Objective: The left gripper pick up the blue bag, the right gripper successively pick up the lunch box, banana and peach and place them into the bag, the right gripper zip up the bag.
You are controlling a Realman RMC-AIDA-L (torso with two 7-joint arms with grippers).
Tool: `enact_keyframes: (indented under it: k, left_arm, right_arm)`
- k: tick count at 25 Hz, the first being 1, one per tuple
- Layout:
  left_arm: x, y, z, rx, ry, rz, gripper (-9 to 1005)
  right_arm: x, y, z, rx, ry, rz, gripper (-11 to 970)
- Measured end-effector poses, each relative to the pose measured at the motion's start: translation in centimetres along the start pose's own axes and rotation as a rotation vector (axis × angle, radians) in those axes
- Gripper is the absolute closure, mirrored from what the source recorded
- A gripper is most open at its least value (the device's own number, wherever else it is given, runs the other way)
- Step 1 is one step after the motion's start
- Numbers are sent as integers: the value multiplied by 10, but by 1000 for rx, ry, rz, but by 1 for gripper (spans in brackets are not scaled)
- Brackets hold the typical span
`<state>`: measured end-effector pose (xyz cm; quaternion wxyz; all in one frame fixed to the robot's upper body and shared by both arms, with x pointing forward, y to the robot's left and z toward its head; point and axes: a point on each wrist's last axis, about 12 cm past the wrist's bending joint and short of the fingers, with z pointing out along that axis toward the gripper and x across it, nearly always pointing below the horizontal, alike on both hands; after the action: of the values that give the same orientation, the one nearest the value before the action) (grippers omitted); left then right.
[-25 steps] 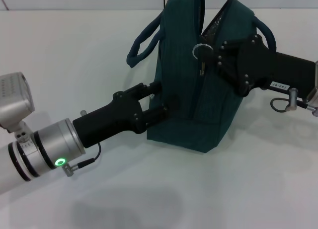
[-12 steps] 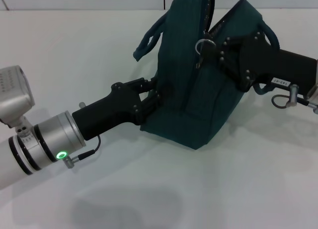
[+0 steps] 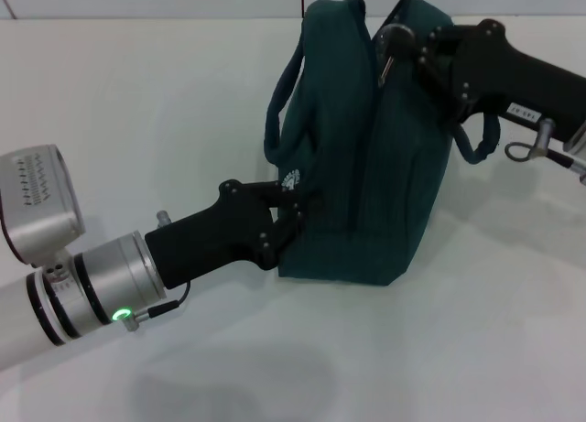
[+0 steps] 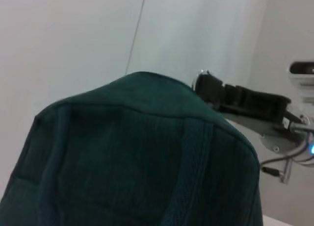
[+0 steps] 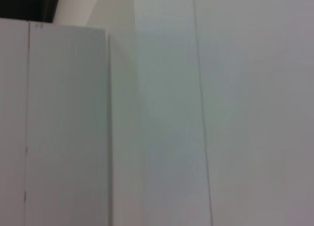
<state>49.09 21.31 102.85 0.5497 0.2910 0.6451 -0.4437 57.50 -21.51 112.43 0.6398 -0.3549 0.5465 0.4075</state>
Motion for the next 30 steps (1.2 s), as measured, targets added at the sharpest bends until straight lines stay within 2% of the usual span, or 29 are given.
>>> enact_keyframes:
  k: [6, 12, 16, 17, 20, 30]
  left_arm:
    - [2, 0, -2, 2, 18, 6, 906]
    - [4, -2, -10, 13, 28, 17, 921]
    - [0, 0, -21, -15, -10, 24, 922]
    - [-4, 3, -29, -57, -58, 24, 922]
    - [-9, 5, -37, -82, -99, 13, 923]
    - [-25, 9, -35, -26, -146, -25, 871]
  right_arm:
    - [-3, -7, -5, 73, -38, 14, 941]
    - [0, -10, -7, 105, -24, 20, 940]
    - [5, 4, -7, 10, 3, 7, 939]
    - [6, 9, -7, -25, 5, 7, 939]
    - [8, 17, -7, -75, 5, 10, 939]
    - [12, 17, -8, -61, 22, 20, 938]
